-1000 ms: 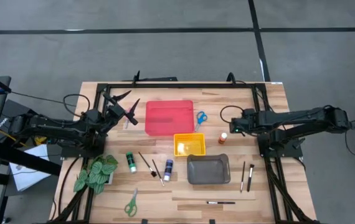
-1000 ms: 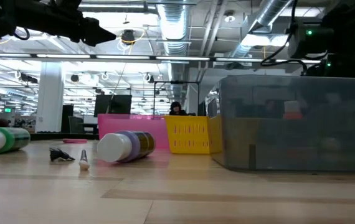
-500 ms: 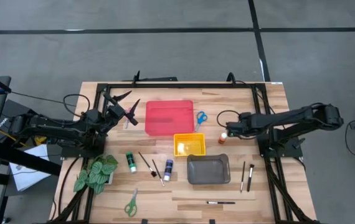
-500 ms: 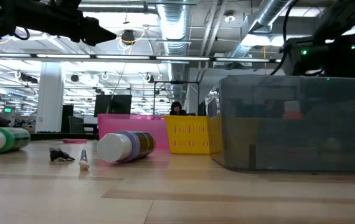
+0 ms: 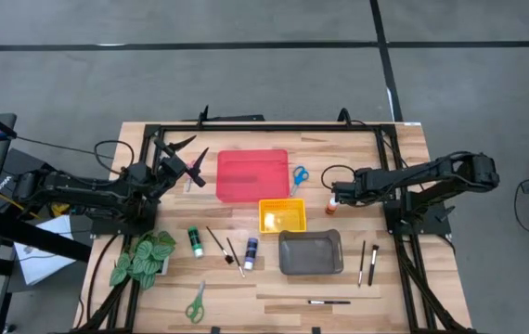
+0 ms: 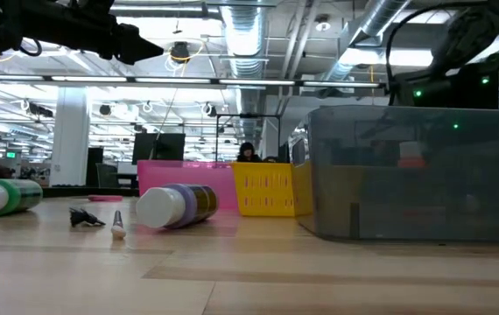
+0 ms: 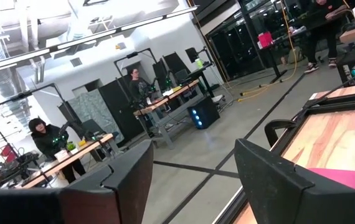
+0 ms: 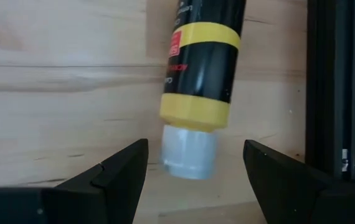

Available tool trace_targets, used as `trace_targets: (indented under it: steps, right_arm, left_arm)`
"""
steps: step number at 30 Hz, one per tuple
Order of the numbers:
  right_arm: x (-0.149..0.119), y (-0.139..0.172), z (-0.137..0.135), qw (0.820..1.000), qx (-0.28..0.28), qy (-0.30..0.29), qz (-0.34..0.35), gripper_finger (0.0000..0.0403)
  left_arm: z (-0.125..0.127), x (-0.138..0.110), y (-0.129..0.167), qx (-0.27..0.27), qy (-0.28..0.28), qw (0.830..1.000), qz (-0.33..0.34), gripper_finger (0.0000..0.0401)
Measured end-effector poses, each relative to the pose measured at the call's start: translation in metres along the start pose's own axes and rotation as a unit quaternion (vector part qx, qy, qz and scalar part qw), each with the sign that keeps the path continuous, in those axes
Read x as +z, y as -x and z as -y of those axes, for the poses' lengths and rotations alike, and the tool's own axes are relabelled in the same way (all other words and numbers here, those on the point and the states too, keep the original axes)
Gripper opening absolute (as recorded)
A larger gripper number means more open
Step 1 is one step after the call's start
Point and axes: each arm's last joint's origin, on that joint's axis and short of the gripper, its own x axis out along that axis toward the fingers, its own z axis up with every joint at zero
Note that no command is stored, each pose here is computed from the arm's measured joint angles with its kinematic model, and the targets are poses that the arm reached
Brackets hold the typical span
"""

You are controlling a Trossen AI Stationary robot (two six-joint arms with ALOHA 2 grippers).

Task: Pick & Place Paint Supplies
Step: Put the yellow paint bottle into the yellow bin

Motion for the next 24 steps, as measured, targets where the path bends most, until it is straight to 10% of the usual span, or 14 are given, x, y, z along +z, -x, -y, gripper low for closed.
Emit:
trace_targets:
  steps: [24]
  right_arm:
    - [-0.0031, -0.0014, -0.0032, 0.999, -0.002, 0.015, 0.03, 0.0109]
  left_arm:
    - [0.0002, -0.0003, 0.0, -0.001, -0.001, 1.0, -0.001, 0.0207]
